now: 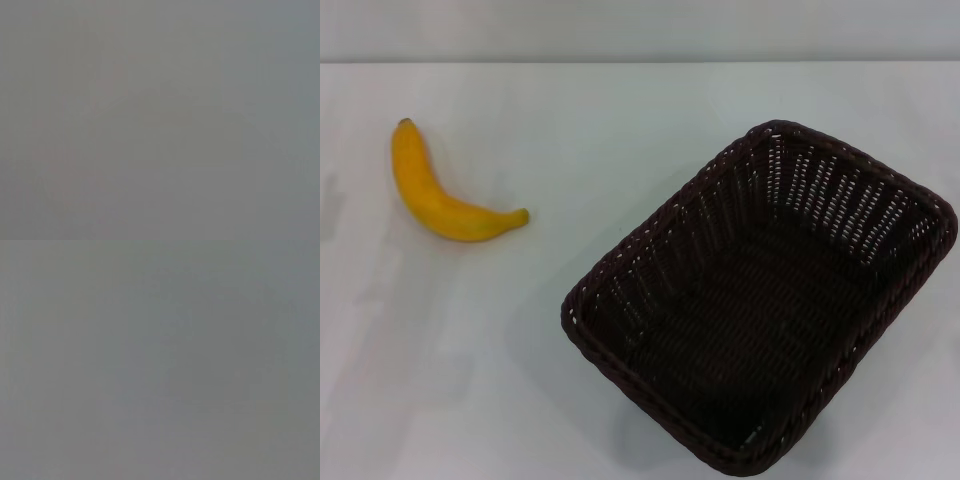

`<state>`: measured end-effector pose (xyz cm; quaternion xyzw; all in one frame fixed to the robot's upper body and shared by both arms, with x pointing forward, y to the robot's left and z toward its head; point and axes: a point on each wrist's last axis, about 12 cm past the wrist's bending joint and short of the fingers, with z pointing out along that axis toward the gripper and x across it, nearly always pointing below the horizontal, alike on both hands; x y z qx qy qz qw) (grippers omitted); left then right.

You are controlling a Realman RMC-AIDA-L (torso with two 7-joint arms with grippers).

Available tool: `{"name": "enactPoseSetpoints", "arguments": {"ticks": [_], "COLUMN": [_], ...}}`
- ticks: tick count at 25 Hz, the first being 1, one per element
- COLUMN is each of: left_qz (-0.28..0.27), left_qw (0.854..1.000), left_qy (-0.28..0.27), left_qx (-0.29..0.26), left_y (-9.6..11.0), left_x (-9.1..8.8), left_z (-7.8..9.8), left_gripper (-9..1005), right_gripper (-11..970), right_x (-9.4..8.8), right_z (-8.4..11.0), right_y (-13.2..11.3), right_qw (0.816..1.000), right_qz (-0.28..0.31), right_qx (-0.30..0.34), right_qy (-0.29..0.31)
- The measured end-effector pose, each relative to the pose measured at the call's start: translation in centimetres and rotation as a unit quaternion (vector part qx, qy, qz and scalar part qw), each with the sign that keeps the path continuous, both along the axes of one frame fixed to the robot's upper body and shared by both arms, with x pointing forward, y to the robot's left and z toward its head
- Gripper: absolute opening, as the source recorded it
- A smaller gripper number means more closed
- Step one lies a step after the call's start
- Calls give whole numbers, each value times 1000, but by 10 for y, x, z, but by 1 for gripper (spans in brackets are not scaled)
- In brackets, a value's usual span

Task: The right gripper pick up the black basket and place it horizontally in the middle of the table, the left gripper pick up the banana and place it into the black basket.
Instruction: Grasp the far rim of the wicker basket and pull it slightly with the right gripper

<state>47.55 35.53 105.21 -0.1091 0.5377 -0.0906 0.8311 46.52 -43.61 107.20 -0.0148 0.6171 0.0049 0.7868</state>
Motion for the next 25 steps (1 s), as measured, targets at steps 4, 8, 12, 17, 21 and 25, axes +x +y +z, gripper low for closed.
{"name": "enactPoseSetpoints", "arguments": {"ticks": [4, 8, 12, 17, 21, 25], "left_qz": [2, 5, 8, 14, 15, 16], "left_qw": [1000, 1000, 1000, 1000, 1000, 1000], "left_qy": [3, 9, 16, 17, 17, 16], "left_qx": [0, 0, -1, -2, -2, -1], "left_y": [1, 3, 4, 6, 7, 7], "left_x": [-1, -3, -4, -7, -7, -8], "left_z": [-1, -3, -5, -5, -5, -5], "left_gripper": [880, 880, 880, 880, 880, 879], "right_gripper": [749, 736, 737, 737, 738, 730], "right_x": [8, 17, 26, 42, 60, 86], "right_z": [24, 51, 81, 126, 160, 202], "right_y": [-15, -23, -27, -19, -3, 25], "right_qw": [998, 994, 988, 973, 955, 920], "right_qz": [51, 99, 130, 183, 217, 259], "right_qx": [9, 13, 9, -12, -50, -94], "right_qy": [25, 54, 83, 137, 196, 278]}}
